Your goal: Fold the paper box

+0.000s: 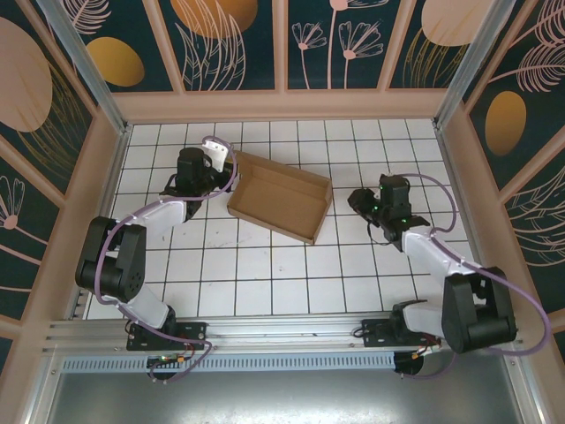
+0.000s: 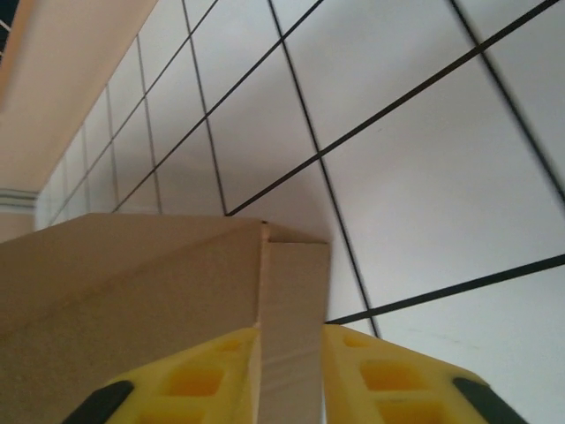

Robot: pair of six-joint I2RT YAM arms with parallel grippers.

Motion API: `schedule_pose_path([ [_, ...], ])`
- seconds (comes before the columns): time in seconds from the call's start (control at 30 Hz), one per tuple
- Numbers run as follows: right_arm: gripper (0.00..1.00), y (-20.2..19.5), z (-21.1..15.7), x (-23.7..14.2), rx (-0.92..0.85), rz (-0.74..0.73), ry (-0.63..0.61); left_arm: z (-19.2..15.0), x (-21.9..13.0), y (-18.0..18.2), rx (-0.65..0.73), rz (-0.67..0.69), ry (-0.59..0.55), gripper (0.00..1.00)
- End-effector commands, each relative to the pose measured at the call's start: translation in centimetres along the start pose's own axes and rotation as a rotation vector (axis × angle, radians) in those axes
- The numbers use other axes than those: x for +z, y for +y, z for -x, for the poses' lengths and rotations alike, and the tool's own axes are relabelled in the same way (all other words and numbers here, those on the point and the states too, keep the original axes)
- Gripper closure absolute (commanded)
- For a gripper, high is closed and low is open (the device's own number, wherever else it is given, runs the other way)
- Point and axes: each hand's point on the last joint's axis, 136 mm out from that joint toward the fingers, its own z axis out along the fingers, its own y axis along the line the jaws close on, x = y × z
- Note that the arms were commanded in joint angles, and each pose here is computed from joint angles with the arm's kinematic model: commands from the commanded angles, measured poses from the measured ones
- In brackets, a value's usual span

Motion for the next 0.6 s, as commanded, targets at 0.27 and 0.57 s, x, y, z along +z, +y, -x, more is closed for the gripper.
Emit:
schedule_pose_path([
  [0.27,0.88,3.9,-1.5,2.6,0.000,0.172,0.102,-0.9,0.3,-0.2,0.008,-0.009,0.012,1.00],
  [0.57,0.99,4.7,-2.5,4.6,-0.008,0.187,0.148,-0.9,0.4,-0.3,0.005,-0.016,0.011,1.00],
])
